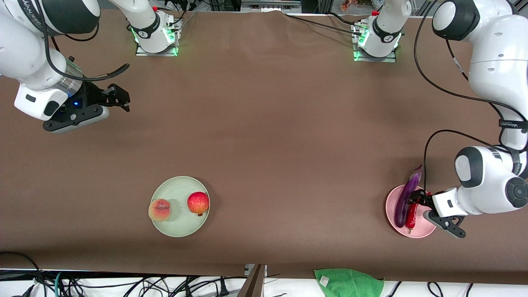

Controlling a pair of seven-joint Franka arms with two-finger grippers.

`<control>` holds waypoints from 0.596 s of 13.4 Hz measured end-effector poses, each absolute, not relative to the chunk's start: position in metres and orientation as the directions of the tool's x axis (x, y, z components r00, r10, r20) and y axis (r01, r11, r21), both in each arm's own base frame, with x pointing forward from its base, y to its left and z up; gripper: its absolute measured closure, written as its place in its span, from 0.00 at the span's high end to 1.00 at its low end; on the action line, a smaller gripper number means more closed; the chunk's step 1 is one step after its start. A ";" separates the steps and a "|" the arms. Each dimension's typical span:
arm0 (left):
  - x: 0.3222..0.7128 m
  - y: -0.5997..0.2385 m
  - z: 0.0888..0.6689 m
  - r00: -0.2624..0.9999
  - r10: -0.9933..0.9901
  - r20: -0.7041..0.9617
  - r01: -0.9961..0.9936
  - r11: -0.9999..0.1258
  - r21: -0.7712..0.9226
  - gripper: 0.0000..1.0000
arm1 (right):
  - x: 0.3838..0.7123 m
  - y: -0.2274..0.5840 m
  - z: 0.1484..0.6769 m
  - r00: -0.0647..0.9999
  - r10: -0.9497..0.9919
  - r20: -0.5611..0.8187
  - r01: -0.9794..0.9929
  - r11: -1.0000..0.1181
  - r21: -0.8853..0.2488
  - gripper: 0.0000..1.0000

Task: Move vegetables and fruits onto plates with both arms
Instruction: 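Carry the chili to the pink plate while the right gripper withdraws, then release the chili beside the eggplant and raise the left gripper away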

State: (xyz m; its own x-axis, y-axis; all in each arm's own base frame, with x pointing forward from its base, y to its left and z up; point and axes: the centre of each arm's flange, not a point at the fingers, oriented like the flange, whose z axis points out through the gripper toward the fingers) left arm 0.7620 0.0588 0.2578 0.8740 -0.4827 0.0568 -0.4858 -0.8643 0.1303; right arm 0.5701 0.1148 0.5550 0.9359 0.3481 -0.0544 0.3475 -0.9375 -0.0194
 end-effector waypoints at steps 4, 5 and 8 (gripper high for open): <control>0.749 0.017 0.344 0.935 -0.355 -0.023 -0.350 -0.928 0.128 1.00 | 0.569 0.094 0.552 0.946 0.310 -0.095 0.309 -0.951 -0.023 1.00; 0.743 0.004 0.367 0.948 -0.317 -0.035 -0.311 -0.943 0.118 1.00 | 0.570 0.084 0.551 0.951 0.294 -0.099 0.293 -0.956 -0.022 1.00; 0.708 -0.024 0.411 0.976 -0.182 -0.117 -0.174 -0.982 0.078 1.00 | 0.573 0.063 0.552 0.961 0.257 -0.101 0.256 -0.966 -0.020 1.00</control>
State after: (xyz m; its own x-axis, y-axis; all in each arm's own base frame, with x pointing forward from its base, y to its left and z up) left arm 0.7077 -0.0242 0.4114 0.9763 -0.1822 -0.1173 -0.1738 -0.9817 0.0780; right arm 0.5728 0.0632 0.5515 0.9611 0.2570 -0.1013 0.2563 -0.9664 -0.0196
